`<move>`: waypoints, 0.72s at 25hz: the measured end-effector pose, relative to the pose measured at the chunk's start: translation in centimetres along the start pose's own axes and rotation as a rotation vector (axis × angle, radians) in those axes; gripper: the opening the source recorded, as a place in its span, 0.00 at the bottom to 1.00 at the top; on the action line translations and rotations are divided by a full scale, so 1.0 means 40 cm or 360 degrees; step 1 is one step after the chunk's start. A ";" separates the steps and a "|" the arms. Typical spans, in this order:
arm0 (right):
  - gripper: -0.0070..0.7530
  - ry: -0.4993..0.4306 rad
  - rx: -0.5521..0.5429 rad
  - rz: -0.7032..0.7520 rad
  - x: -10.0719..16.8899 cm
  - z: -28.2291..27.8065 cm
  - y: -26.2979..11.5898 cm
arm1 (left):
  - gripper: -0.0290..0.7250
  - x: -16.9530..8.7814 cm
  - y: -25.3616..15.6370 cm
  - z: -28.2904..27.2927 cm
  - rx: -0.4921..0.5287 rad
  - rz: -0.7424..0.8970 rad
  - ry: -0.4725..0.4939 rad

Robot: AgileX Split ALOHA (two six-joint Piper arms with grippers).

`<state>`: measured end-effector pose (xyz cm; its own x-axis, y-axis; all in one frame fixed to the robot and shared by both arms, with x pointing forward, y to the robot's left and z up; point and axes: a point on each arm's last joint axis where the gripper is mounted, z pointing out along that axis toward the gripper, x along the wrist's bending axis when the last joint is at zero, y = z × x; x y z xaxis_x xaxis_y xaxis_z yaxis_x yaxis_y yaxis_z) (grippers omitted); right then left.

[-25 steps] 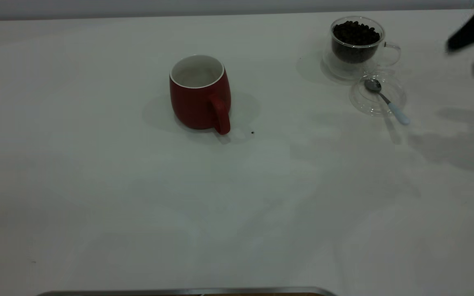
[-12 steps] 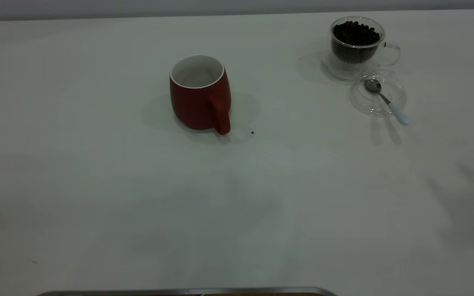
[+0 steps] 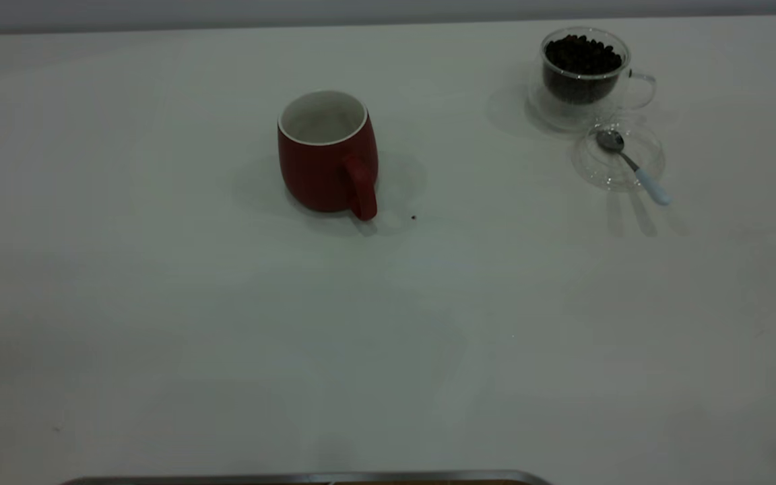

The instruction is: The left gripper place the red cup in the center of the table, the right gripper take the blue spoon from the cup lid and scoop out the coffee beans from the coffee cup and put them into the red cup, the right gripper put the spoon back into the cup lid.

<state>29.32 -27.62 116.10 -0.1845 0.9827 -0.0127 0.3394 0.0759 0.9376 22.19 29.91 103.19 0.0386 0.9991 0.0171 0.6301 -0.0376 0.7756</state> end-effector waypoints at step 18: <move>0.74 -0.0131 0.0226 -0.0022 0.003 -0.074 -0.304 | 0.64 0.000 0.000 0.000 0.0000 0.0001 0.0000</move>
<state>22.45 -28.92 105.71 -0.1157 0.9915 -0.0592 0.4655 0.1067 0.8786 22.19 29.91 103.19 0.0392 0.9991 0.0178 0.6301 -0.0385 0.7756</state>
